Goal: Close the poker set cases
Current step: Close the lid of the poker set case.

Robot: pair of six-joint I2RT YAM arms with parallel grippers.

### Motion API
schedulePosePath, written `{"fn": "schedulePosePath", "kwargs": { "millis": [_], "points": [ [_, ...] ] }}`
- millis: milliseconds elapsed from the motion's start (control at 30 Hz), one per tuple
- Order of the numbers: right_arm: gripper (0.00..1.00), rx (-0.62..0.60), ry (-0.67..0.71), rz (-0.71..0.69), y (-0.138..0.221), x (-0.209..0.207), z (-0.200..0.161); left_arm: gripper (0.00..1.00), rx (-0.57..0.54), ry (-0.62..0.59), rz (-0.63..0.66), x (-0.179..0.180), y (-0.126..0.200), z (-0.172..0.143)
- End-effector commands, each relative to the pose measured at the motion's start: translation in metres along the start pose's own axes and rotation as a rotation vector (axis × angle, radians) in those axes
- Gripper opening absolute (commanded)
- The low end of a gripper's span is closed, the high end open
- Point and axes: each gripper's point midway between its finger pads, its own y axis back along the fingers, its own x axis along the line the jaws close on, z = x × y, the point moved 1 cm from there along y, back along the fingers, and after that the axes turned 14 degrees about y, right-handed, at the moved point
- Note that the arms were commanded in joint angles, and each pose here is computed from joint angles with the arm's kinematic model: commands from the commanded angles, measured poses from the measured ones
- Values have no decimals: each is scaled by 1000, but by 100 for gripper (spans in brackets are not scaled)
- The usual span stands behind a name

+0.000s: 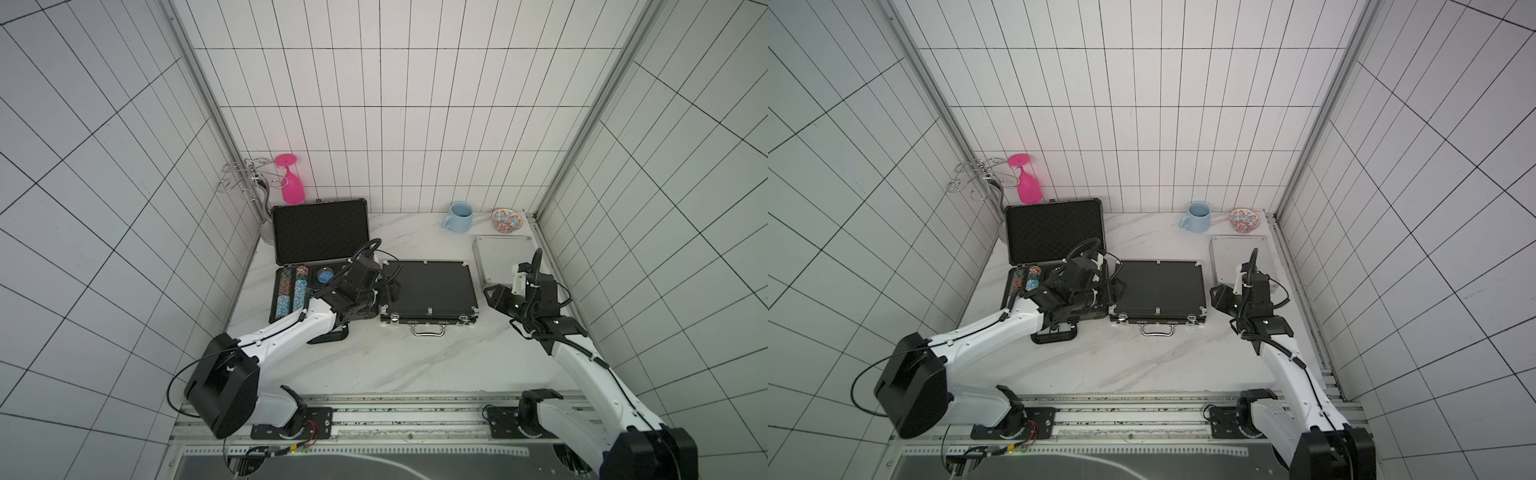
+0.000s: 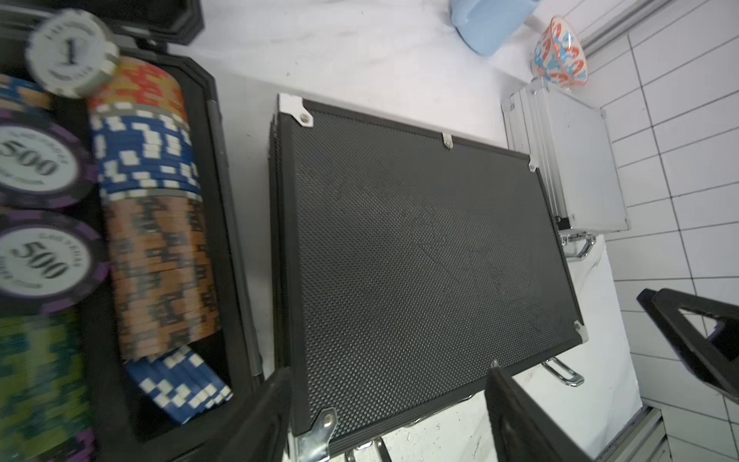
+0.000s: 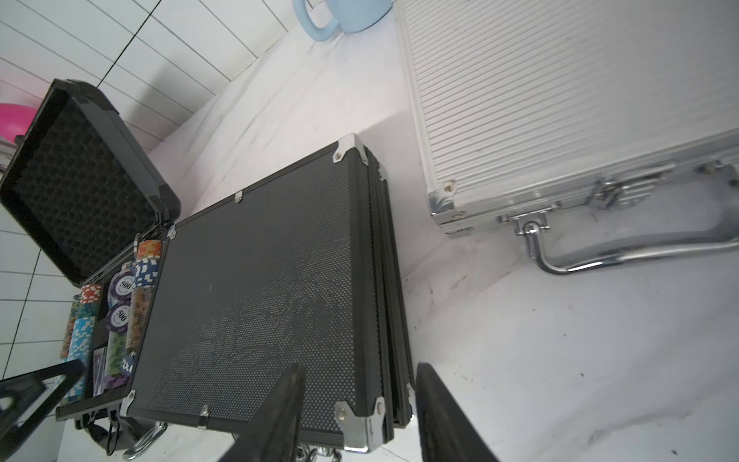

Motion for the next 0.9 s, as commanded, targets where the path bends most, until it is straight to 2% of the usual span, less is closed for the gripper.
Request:
{"fn": "schedulePosePath", "kwargs": {
  "millis": [0,133,267,500,633,733,867],
  "points": [
    [46,-16,78,78,1,30,21,75,68,-58,17,1,-20,-20],
    [45,-27,113,161,-7,48,21,74,111,-49,72,22,-43,-35],
    [45,51,134,207,-22,56,8,73,158,-37,149,52,-54,-53],
    [45,200,110,160,-46,39,-41,73,165,-29,216,74,-48,-63],
    [43,292,68,131,-52,26,-75,77,98,-43,184,50,-31,-40],
    [43,308,46,111,-49,20,-87,79,40,-60,149,22,-15,-16],
    [43,332,33,60,-47,9,-102,80,-2,-79,33,-24,-6,7]
  ]
}}
